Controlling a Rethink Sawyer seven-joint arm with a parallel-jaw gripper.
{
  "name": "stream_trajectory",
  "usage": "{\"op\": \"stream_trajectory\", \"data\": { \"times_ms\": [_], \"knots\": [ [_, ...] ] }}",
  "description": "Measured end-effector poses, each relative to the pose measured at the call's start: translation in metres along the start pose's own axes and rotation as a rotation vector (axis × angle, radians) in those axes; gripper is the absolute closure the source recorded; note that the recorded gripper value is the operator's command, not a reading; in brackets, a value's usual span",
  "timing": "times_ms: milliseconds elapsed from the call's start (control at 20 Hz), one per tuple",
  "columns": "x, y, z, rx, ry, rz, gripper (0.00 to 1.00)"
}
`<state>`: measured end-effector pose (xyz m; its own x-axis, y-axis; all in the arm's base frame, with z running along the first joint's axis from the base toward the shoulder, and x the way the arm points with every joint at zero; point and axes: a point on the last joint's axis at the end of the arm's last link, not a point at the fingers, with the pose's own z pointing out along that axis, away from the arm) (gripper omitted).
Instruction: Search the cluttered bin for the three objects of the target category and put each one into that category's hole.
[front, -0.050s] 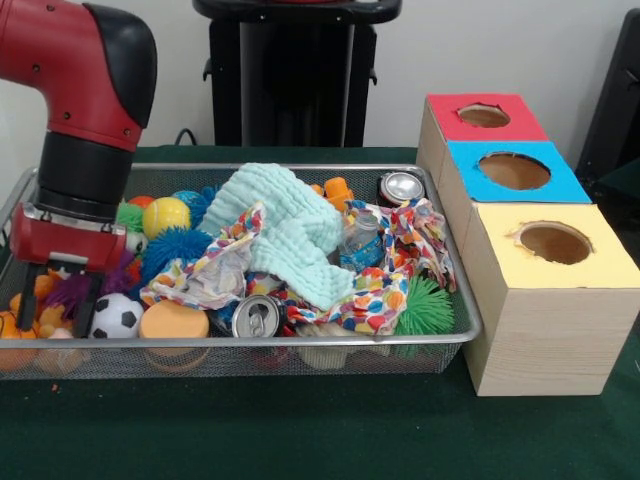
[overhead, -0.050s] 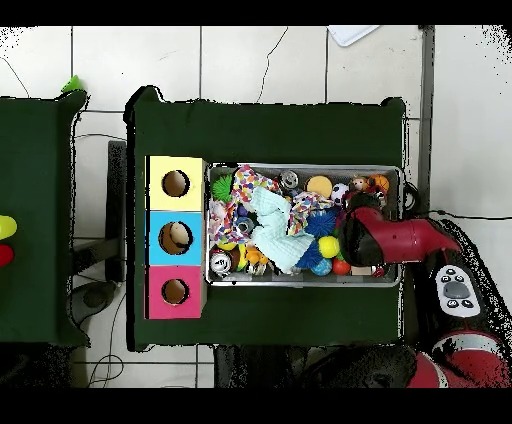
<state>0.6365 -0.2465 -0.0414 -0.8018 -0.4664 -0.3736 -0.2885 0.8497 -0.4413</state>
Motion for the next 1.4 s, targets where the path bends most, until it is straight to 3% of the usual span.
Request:
{"op": "stream_trajectory", "data": {
  "times_ms": [500,750,1100,1200,1300,1400],
  "knots": [
    [0.004,0.001,0.015,0.014,-0.033,0.053,0.00],
    [0.003,-0.001,0.020,0.008,-0.028,0.131,0.00],
    [-0.002,-0.004,0.027,-0.025,0.005,0.265,0.00],
    [-0.004,-0.006,0.029,-0.044,0.033,0.320,0.00],
    [-0.008,-0.012,0.030,-0.082,0.086,0.409,0.00],
    [-0.010,-0.015,0.030,-0.106,0.115,0.454,0.00]
  ]
}}
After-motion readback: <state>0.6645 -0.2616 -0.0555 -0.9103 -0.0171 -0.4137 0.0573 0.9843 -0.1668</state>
